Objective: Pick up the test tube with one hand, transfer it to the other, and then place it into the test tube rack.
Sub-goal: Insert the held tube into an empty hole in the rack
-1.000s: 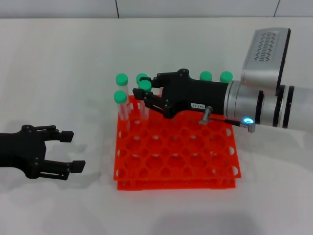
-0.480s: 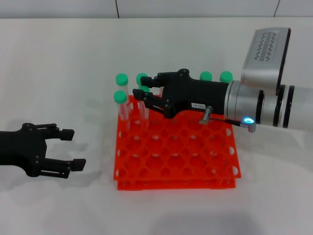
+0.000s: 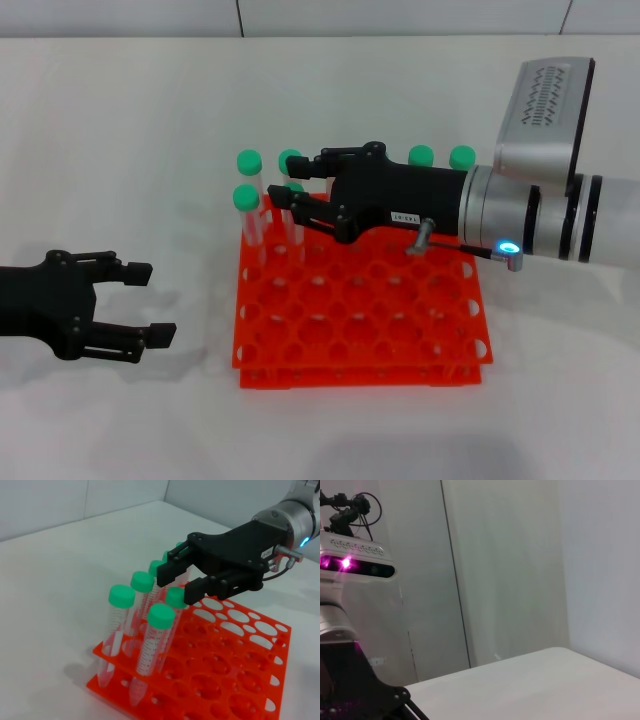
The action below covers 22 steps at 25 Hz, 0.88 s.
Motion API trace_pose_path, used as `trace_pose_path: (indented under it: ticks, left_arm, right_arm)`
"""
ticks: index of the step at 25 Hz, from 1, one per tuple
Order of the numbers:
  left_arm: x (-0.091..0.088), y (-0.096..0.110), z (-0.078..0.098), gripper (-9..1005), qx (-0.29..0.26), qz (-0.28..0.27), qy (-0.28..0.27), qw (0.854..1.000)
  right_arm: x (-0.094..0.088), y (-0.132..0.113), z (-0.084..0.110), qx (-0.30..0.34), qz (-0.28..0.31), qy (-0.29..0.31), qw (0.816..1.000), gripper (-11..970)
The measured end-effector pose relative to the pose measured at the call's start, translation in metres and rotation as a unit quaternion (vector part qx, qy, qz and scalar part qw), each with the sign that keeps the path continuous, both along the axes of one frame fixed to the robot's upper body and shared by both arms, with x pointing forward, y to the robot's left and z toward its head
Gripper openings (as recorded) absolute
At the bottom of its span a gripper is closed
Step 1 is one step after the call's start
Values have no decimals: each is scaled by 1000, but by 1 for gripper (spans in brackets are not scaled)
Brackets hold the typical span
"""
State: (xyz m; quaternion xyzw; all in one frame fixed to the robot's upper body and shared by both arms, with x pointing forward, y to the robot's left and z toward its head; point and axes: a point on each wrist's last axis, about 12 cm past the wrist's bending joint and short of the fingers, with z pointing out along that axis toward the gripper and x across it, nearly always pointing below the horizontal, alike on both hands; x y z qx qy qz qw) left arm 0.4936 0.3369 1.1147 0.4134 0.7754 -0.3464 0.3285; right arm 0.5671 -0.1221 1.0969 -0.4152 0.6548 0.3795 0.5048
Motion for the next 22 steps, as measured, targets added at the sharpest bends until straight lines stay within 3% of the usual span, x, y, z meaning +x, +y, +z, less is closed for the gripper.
trace_pose_path:
  ticks: [3,12,20,22]
  left_arm:
    - [0,0,0,888,0,0,0,1000]
    - [-1,3,1,888,-2,3,-8,1000]
    - [0,6,6,887,-24,17,-26,999]
    - [0,6,7,887,-32,20,-31,999]
  right_arm:
    - [0,0,1,1,2,-1,1000,381]
    - [-7,-8,11,38,28,-3,999,514]
    - [-9,-50,27,50,-2,-12,999,569]
    - [-11,-64,30,47,-14,-16,999,649]
